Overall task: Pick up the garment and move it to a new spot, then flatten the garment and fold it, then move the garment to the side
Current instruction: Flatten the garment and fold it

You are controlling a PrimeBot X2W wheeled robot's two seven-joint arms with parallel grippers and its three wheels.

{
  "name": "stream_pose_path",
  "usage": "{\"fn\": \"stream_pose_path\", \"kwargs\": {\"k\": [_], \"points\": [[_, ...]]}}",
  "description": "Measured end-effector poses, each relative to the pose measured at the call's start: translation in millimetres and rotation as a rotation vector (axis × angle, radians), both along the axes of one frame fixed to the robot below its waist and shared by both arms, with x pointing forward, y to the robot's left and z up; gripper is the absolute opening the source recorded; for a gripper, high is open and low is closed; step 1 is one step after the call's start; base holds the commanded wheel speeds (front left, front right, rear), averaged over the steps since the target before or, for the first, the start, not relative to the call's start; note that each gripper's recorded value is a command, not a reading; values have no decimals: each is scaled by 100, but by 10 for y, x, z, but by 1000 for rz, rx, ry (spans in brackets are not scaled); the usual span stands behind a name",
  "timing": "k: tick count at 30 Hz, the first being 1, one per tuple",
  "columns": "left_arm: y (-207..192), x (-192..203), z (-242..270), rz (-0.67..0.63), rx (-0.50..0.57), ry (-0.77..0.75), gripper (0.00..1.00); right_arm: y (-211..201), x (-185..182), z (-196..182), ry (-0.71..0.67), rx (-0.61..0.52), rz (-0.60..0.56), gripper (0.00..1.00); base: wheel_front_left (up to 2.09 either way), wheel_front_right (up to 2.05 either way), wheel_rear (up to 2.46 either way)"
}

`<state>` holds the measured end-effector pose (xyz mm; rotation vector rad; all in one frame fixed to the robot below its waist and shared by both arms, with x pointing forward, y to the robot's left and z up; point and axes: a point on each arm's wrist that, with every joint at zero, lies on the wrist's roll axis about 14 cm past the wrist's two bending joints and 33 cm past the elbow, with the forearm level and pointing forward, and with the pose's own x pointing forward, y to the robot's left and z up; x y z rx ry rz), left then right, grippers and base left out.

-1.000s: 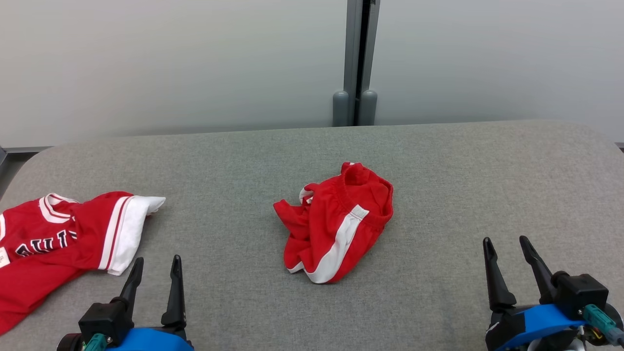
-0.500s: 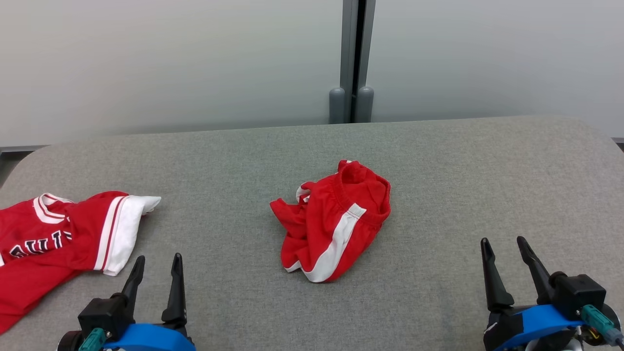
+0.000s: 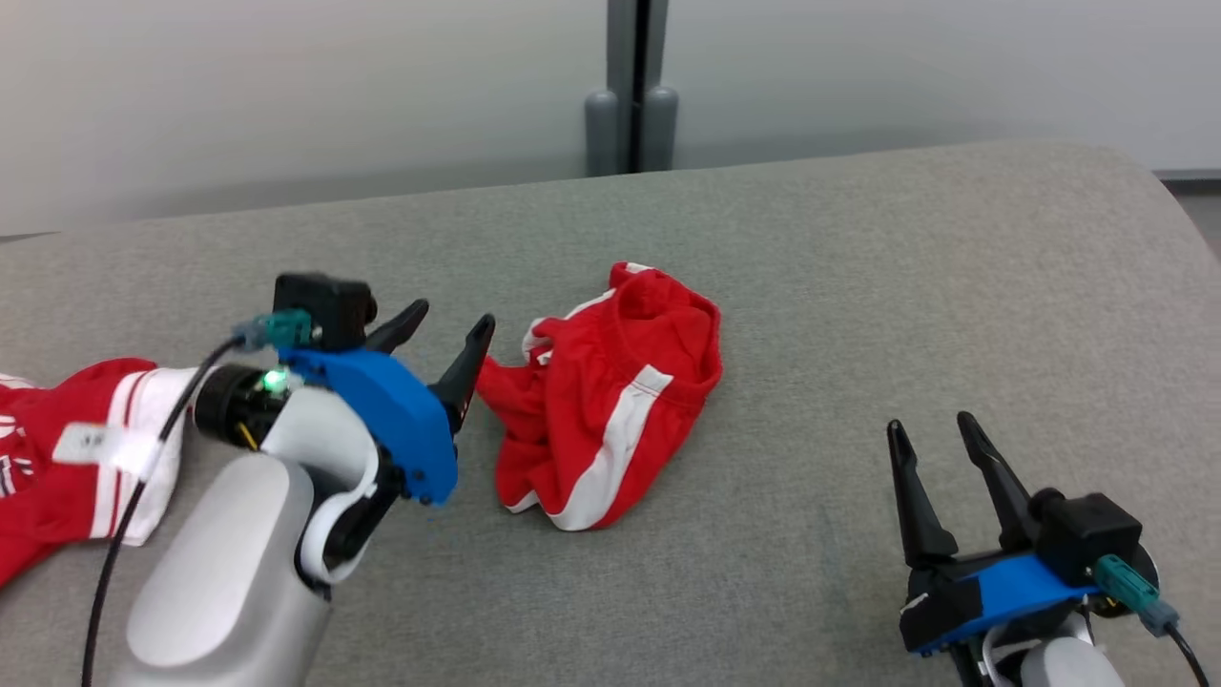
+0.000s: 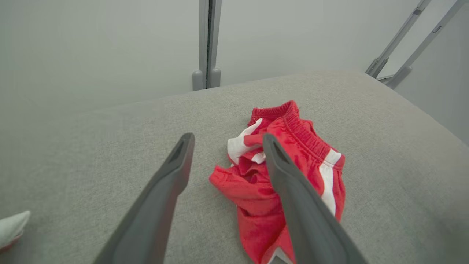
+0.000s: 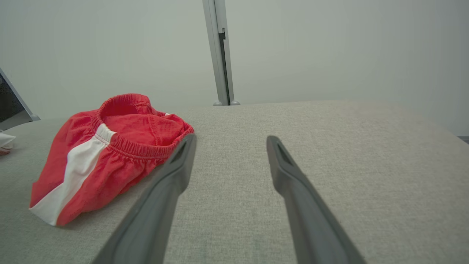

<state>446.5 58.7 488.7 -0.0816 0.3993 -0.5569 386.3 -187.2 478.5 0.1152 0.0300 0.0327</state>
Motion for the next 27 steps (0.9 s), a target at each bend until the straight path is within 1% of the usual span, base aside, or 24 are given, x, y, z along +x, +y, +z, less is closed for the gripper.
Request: {"fn": "stream_pose_path", "kwargs": {"k": [5,7,9,12,13,14,17,19,21,22,24,25,26,27], "points": [[-449,230,2,-158,27,106,100,-12,8,-43,7,15,-4,100,0,0,0],[-589,309,-56,-217,62,146,100,-37,16,-64,11,27,-12,100,0,0,0],[-684,327,-174,-274,108,201,100,-60,22,-55,6,42,-21,100,0,0,0],[-823,329,-310,-345,124,290,100,-124,-8,-95,18,64,-44,100,0,0,0],[-869,348,-321,-357,105,313,100,-139,-18,-118,25,70,-50,100,0,0,0],[-902,359,-351,-371,109,332,100,-156,-27,-139,32,75,-56,100,0,0,0],[-894,413,-483,-393,163,368,100,-217,-69,-180,47,88,-80,100,0,0,0],[-873,451,-576,-372,185,402,100,-272,-87,-159,41,92,-98,100,0,0,0],[-788,494,-694,-351,257,417,100,-320,-111,-153,40,92,-114,100,0,0,0],[-751,508,-738,-337,275,434,100,-333,-119,-145,38,91,-118,100,0,0,0],[-730,477,-809,-324,280,490,100,-363,-134,-126,33,89,-127,100,0,0,0],[-736,432,-838,-332,281,521,80,-377,-140,-116,30,88,-132,100,0,0,0],[-752,384,-856,-344,276,547,27,-392,-145,-103,26,88,-136,100,0,0,0],[-771,337,-867,-354,270,565,0,-404,-149,-96,24,87,-139,100,0,0,0]]}}
